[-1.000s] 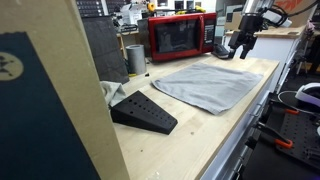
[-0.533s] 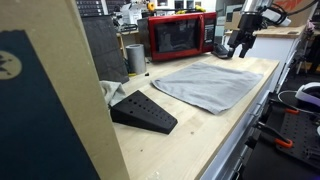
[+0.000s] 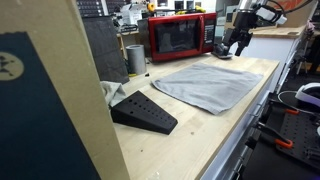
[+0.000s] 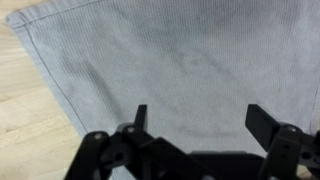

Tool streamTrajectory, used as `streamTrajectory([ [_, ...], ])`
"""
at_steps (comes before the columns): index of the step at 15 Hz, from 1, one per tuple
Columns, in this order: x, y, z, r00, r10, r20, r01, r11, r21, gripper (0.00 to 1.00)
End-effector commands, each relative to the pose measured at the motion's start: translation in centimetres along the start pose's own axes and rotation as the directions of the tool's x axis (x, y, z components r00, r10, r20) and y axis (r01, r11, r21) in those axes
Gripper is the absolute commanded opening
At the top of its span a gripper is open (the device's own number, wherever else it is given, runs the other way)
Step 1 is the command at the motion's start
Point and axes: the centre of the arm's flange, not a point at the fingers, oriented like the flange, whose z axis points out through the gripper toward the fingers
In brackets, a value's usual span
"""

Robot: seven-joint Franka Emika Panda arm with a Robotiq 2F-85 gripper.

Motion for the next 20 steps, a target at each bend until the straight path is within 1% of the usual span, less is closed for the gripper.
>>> streamTrajectory([
  [1,0.8,0.4,0.0,0.998,0.063,-0.022,-0.063,0.998,-0.015,1.00],
  [4,1.8,2.1,0.2,0.994,0.109,-0.027,-0.110,0.994,-0.012,1.00],
  [7,3.1,4.1,1.6,0.991,0.134,-0.022,-0.134,0.991,-0.015,1.00],
  [12,5.1,4.8,3.9,0.987,0.153,-0.046,-0.155,0.987,-0.033,1.00],
  [13,5.4,5.3,4.5,0.986,0.161,-0.051,-0.164,0.985,-0.049,1.00],
  [16,5.3,7.0,5.5,0.982,0.187,-0.017,-0.187,0.981,-0.057,1.00],
  [19,4.8,9.4,4.9,0.978,0.207,0.004,-0.206,0.976,-0.066,1.00],
  [20,4.6,10.2,4.6,0.980,0.199,0.020,-0.198,0.979,-0.053,1.00],
])
